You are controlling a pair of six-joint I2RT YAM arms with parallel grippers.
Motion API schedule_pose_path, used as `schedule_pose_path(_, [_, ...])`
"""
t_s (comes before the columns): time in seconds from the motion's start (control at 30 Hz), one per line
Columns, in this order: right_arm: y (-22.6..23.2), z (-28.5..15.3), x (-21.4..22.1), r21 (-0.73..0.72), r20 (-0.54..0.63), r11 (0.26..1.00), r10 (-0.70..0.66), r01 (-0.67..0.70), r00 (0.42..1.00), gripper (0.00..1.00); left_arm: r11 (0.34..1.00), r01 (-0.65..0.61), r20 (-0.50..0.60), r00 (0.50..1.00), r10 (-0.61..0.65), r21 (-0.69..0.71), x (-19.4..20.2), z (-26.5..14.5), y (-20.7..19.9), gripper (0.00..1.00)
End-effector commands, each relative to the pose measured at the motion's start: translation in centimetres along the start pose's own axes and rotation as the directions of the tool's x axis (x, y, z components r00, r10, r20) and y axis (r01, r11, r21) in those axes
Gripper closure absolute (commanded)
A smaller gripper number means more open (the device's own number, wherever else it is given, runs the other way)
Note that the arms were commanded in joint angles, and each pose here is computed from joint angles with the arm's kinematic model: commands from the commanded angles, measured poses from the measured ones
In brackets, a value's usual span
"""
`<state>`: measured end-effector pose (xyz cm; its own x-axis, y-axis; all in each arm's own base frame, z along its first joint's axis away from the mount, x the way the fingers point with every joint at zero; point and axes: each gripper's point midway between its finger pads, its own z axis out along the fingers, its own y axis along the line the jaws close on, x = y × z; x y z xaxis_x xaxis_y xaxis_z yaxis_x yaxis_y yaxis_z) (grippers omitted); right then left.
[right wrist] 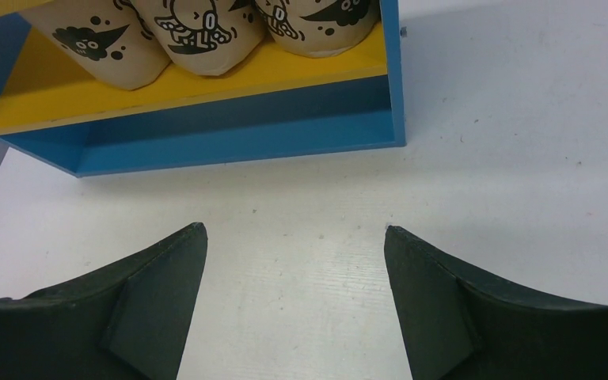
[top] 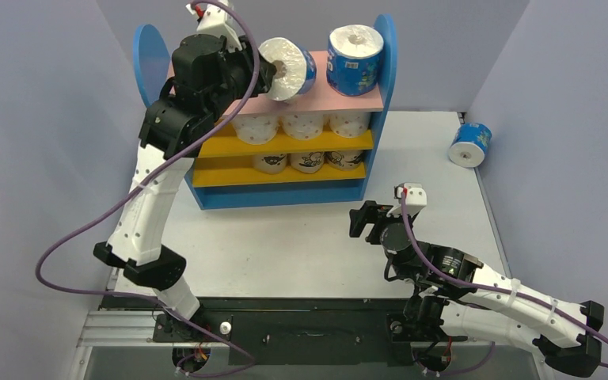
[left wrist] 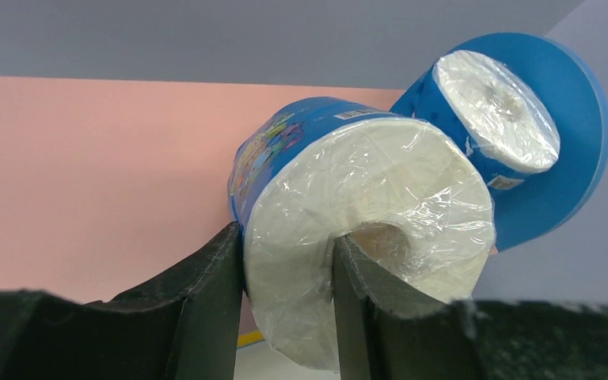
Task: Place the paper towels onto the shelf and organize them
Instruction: Place the paper towel on the shelf.
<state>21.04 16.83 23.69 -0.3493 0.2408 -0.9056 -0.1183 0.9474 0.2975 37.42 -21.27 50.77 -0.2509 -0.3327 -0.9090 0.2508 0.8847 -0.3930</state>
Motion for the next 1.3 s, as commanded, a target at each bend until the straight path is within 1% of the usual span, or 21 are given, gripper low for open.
schedule_pose_path(0.0, [0.7,0.1,-2.7,0.0,0.078,1.0,0.026,-0.026,0.997,0.22,0.989,0.061,0.132,0.988,-0.079,0.136,-5.3,-0.5,-2.6,1.0])
schedule_pose_path(0.03, [0.7,0.1,-2.8,0.0,0.081,1.0,0.026,-0.026,0.996,0.22,0.99,0.063,0.112,0.991,-0.077,0.128,-4.7,0.5,-2.5,1.0])
schedule_pose_path(0.07, [0.7,0.1,-2.9,0.0,0.082,1.0,0.022,-0.022,0.996,0.22,0.989,0.067,0.12,0.989,-0.083,0.132,-5.0,0.4,-2.6,0.99])
schedule_pose_path(0.2, [0.7,0.2,-3.0,0.002,0.087,1.0,0.011,-0.012,0.996,0.22,0.989,0.078,0.095,0.991,-0.09,0.124,-4.2,1.4,-2.5,0.98])
schedule_pose_path(0.3, [0.7,0.2,-2.9,0.004,0.086,1.0,0.008,-0.009,0.996,0.22,0.986,0.09,0.099,0.99,-0.104,0.137,-4.5,0.9,-2.8,0.97])
schedule_pose_path(0.4, [0.8,0.3,-2.7,-0.001,0.08,1.0,0.012,-0.012,0.997,0.22,0.98,0.11,0.12,0.984,-0.13,0.164,-5.6,-0.4,-3.3,0.98])
schedule_pose_path(0.53, [0.8,0.3,-2.6,-0.002,0.077,1.0,0.016,-0.015,0.997,0.22,0.98,0.117,0.13,0.982,-0.139,0.161,-6.2,-1.5,-3.2,0.99])
schedule_pose_path(0.73, [0.8,0.3,-2.6,-0.006,0.079,1.0,0.021,-0.021,0.997,0.22,0.985,0.114,0.085,0.988,-0.125,0.129,-4.9,-1.0,-2.5,0.98])
schedule_pose_path(0.87, [0.7,0.3,-2.6,-0.003,0.081,1.0,0.022,-0.022,0.996,0.22,0.986,0.112,0.059,0.991,-0.12,0.12,-4.0,-0.4,-2.4,0.94])
schedule_pose_path(0.93, [0.6,0.3,-2.6,-0.002,0.083,1.0,0.024,-0.024,0.996,0.22,0.987,0.11,0.052,0.992,-0.117,0.114,-3.7,0.0,-2.3,0.9])
schedule_pose_path(0.97, [0.5,0.3,-2.6,0.001,0.083,1.0,0.023,-0.023,0.996,0.22,0.988,0.109,0.049,0.992,-0.115,0.113,-3.6,0.1,-2.3,0.83])
schedule_pose_path(1.0, [0.5,0.3,-2.6,0.001,0.084,1.0,0.024,-0.025,0.996,0.22,0.988,0.108,0.046,0.992,-0.114,0.112,-3.5,0.3,-2.3,0.8])
schedule_pose_path(1.1, [0.4,0.3,-2.7,0.004,0.085,1.0,0.024,-0.024,0.996,0.22,0.988,0.107,0.042,0.993,-0.112,0.114,-3.3,0.6,-2.3,0.59])
schedule_pose_path(1.13, [0.4,0.3,-2.7,0.005,0.087,1.0,0.024,-0.025,0.996,0.22,0.988,0.106,0.044,0.993,-0.112,0.116,-3.3,0.6,-2.4,0.55])
schedule_pose_path(1.2, [0.4,0.3,-2.8,0.006,0.087,1.0,0.024,-0.024,0.996,0.22,0.987,0.108,0.053,0.992,-0.115,0.122,-3.6,0.6,-2.5,0.38])
schedule_pose_path(1.27, [0.3,0.3,-2.8,0.008,0.088,1.0,0.021,-0.022,0.996,0.22,0.986,0.109,0.062,0.991,-0.117,0.127,-3.9,0.6,-2.6,0.31])
